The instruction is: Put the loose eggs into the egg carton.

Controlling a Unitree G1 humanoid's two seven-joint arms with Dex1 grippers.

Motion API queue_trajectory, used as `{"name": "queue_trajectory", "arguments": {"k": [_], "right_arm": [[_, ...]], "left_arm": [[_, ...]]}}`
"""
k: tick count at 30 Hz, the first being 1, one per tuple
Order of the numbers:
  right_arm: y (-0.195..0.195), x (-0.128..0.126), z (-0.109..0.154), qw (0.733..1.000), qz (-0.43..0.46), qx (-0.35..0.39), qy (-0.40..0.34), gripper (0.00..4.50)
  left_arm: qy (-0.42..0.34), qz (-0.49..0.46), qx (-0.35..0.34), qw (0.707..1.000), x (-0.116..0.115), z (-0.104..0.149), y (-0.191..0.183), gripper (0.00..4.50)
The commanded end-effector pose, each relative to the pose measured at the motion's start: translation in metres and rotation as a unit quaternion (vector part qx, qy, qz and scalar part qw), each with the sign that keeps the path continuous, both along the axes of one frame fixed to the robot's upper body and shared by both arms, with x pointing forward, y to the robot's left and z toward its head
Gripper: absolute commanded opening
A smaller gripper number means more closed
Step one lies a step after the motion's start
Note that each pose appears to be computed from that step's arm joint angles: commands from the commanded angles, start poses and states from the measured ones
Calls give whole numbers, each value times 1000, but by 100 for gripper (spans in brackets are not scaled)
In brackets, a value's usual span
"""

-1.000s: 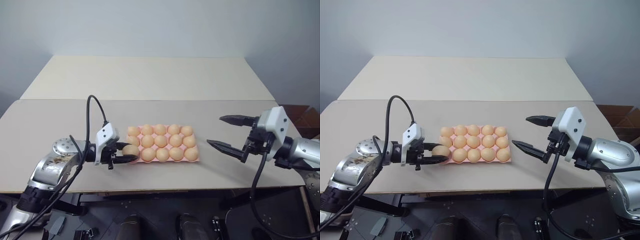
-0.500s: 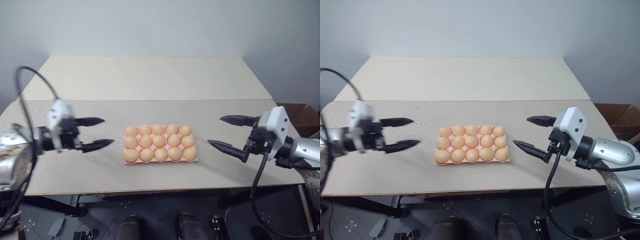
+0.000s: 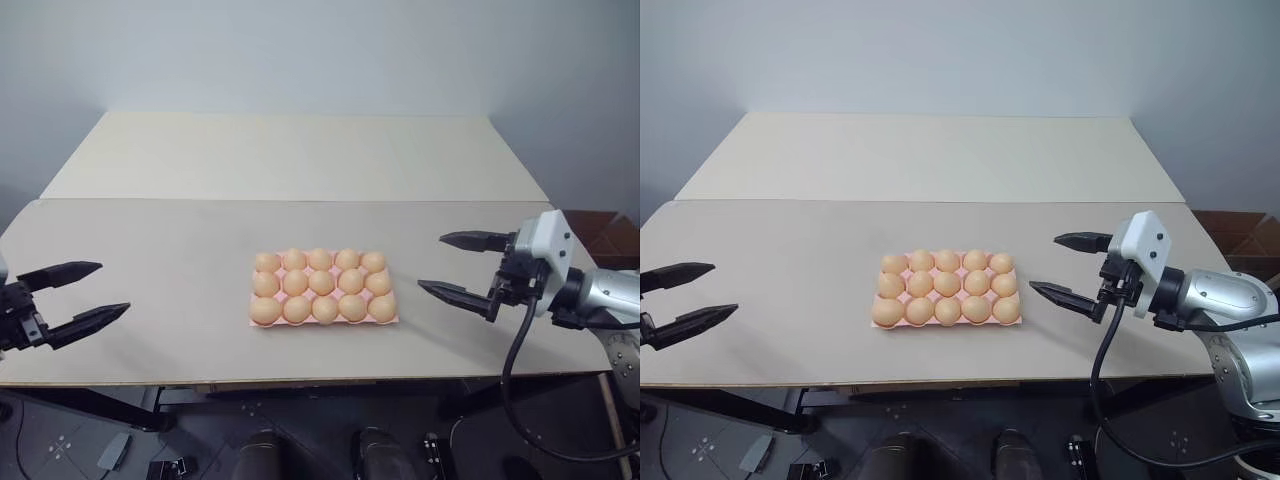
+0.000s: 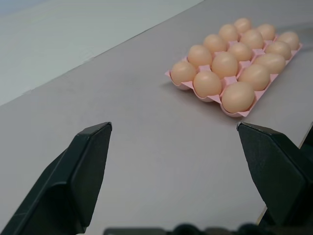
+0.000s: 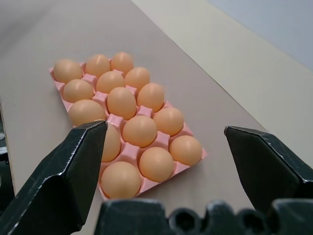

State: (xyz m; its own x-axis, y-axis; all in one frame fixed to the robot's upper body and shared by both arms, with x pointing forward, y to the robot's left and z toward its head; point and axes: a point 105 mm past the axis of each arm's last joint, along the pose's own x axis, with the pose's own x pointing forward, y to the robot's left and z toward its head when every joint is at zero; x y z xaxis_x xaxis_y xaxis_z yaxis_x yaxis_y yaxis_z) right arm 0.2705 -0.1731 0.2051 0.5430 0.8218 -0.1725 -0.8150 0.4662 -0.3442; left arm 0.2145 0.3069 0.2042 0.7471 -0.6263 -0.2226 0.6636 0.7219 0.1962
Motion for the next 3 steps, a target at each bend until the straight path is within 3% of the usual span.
{"name": "queue_trajectory", "arguments": {"k": [1, 3], "right_arm": [[3, 0, 15, 999, 10, -7, -30, 450], [-1, 3, 16, 999, 7, -15, -33, 450]], "left_arm": [[-25, 10, -1, 1000, -7, 12, -7, 447], [-29, 11, -5, 999, -5, 13, -11, 447]]}}
